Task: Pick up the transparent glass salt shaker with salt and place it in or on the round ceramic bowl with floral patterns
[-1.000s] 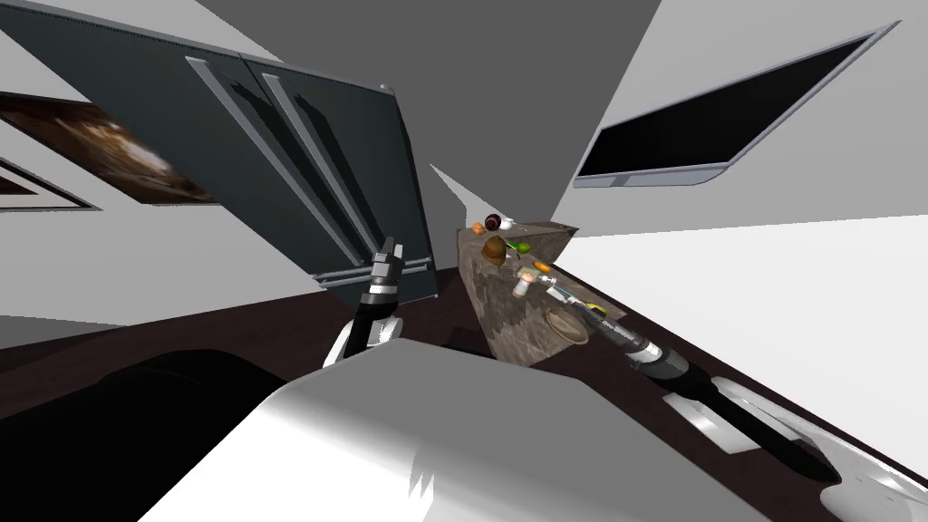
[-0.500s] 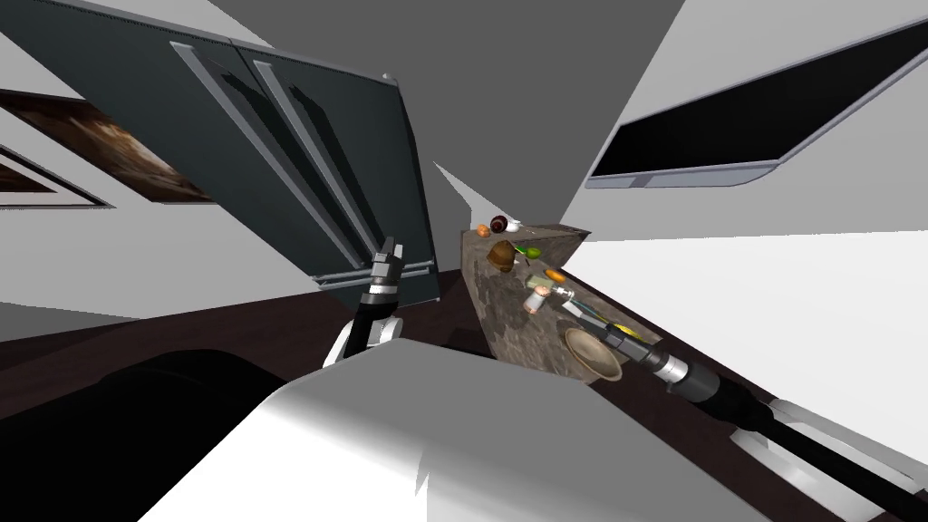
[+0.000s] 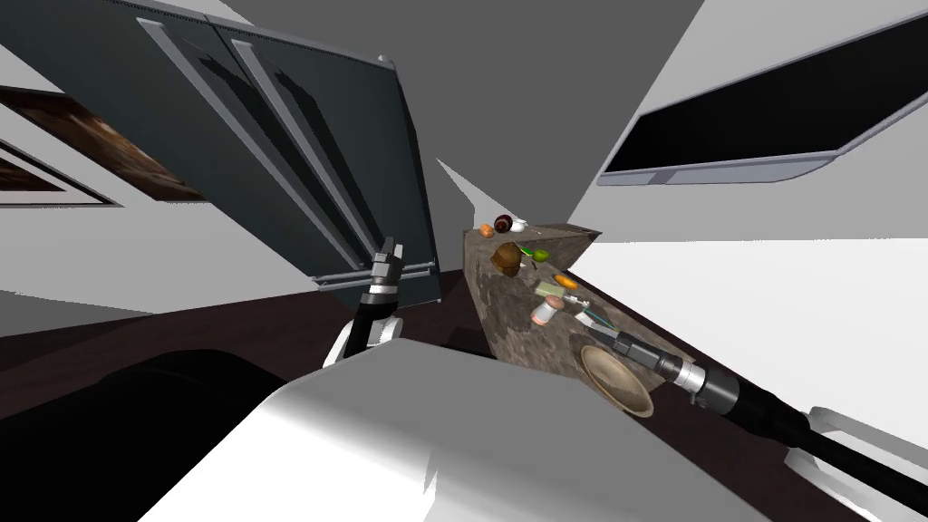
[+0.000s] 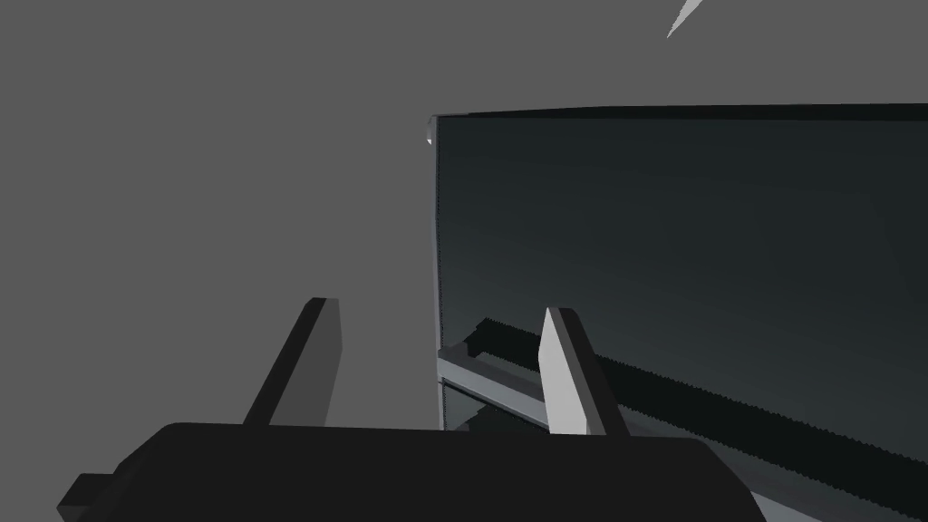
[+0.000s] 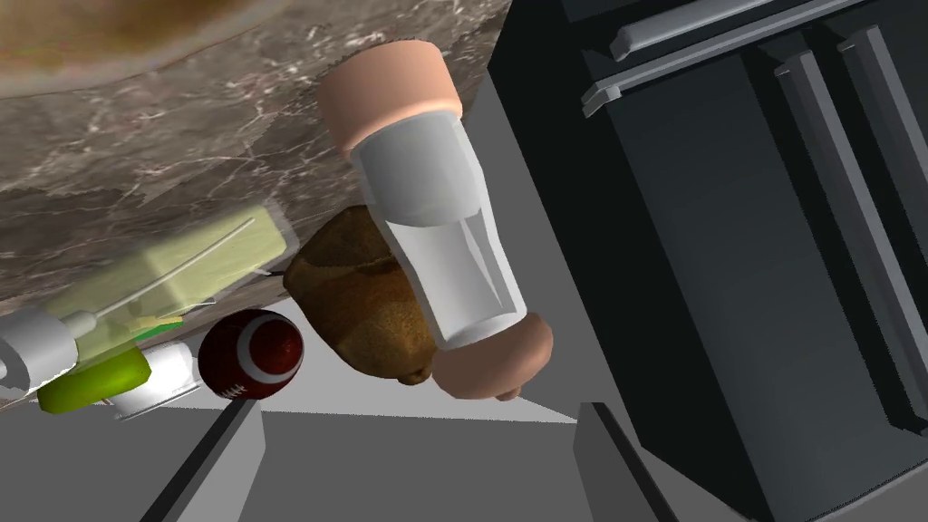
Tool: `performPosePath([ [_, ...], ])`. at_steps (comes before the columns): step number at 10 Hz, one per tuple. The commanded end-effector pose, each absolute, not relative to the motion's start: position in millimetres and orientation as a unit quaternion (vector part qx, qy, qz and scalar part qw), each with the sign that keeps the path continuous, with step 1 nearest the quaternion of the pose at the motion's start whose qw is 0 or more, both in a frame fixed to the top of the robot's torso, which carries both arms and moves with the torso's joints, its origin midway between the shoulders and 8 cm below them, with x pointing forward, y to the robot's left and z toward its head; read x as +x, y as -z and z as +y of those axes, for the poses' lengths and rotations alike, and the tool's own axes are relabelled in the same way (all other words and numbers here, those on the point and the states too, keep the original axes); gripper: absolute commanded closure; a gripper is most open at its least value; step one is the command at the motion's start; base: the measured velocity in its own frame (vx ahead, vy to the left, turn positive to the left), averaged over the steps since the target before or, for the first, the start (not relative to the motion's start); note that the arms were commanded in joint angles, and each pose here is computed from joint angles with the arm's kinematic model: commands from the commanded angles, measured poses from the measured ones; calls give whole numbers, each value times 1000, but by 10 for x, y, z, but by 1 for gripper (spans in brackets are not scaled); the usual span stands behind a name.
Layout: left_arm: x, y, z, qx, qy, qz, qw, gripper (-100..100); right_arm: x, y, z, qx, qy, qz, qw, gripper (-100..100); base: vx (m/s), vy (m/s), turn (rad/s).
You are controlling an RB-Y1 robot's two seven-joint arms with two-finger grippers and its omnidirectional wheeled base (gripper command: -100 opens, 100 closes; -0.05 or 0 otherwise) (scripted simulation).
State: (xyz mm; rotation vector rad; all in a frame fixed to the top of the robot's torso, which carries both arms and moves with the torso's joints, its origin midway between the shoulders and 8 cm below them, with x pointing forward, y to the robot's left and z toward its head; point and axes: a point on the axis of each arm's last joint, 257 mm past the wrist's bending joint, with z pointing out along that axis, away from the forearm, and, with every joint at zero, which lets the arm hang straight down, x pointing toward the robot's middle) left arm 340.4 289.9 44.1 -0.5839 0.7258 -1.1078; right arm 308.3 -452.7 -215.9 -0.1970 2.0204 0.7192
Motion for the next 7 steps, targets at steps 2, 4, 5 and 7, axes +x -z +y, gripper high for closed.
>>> performPosePath([
  [2, 3404, -441, 2899, -267, 507, 332, 749, 0, 2950, 2338, -4902, -91, -240, 864, 433, -100, 80, 9, 92],
  [4, 3404, -440, 2899, -267, 507, 332, 749, 0, 2870, 2411, -5079, -96, -214, 881, 411, -100, 125, 15, 89],
  [5, 3403, -441, 2899, -267, 507, 332, 749, 0, 2780, 2478, -5258, -102, -187, 896, 389, -100, 88, 15, 74],
  [7, 3404, -441, 2899, -267, 507, 332, 749, 0, 2678, 2541, -5436, -107, -161, 910, 366, -100, 66, 8, 63],
])
